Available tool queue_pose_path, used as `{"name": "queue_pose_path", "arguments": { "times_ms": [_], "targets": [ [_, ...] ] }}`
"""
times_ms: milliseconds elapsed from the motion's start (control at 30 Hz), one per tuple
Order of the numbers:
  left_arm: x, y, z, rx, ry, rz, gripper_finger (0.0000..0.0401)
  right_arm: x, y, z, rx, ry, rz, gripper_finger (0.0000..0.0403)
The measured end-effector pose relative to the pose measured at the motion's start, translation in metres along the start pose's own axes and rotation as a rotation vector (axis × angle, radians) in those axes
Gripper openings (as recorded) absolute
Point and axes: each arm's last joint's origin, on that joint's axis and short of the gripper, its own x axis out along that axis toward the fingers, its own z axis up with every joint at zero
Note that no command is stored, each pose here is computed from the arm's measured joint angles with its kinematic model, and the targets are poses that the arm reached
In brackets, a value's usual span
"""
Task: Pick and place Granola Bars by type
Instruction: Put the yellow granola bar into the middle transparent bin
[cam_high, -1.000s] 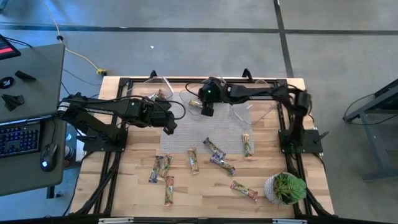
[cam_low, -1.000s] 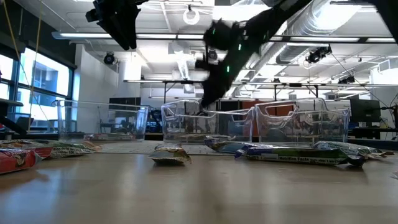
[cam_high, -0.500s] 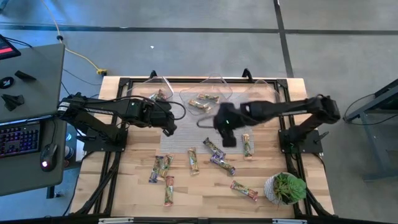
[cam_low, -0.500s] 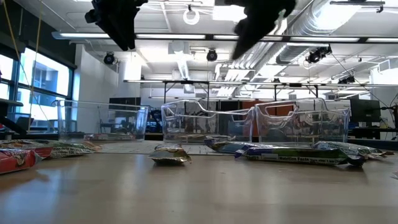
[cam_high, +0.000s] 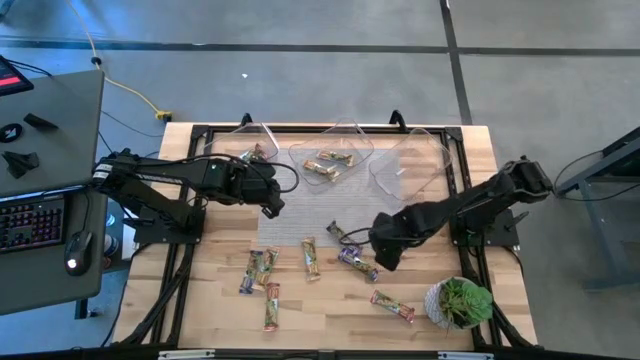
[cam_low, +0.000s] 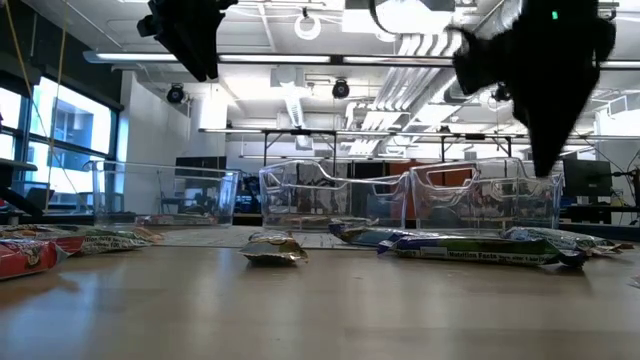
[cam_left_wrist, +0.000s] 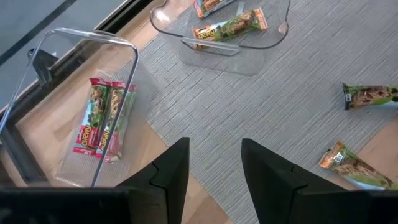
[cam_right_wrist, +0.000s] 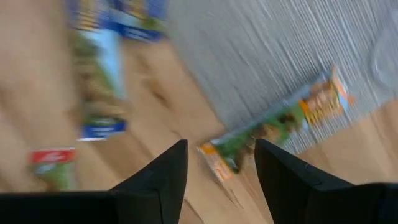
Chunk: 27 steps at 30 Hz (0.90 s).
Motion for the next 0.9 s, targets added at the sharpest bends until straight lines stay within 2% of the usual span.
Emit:
{"name": "queue_pose_path", "arguments": {
  "times_ms": [167, 267, 367, 533, 900],
  "targets": [
    [0.000, 0.000, 0.000, 0.000, 0.000, 0.001, 0.0140, 0.027, -0.020, -0.010, 0.185, 0.050, -0.086, 0.0171],
    [0.000, 0.000, 0.000, 0.000, -0.001, 0.001, 0.0140, 0.040, -0.032, -0.015, 0.244, 0.063, -0.142, 0.0172],
    [0.000, 0.000, 0.000, 0.000, -0.001, 0.001, 0.0140, 0.048, -0.039, -0.014, 0.284, 0.055, -0.142, 0.0172],
    [0.000, 0.000, 0.000, 0.000, -0.001, 0.001, 0.0140, 0.054, -0.040, -0.008, 0.265, 0.026, -0.085, 0.0172],
    [0.000, 0.000, 0.000, 0.000, -0.001, 0.001, 0.0140, 0.044, -0.031, 0.008, 0.192, -0.051, -0.004, 0.0172]
  ]
}}
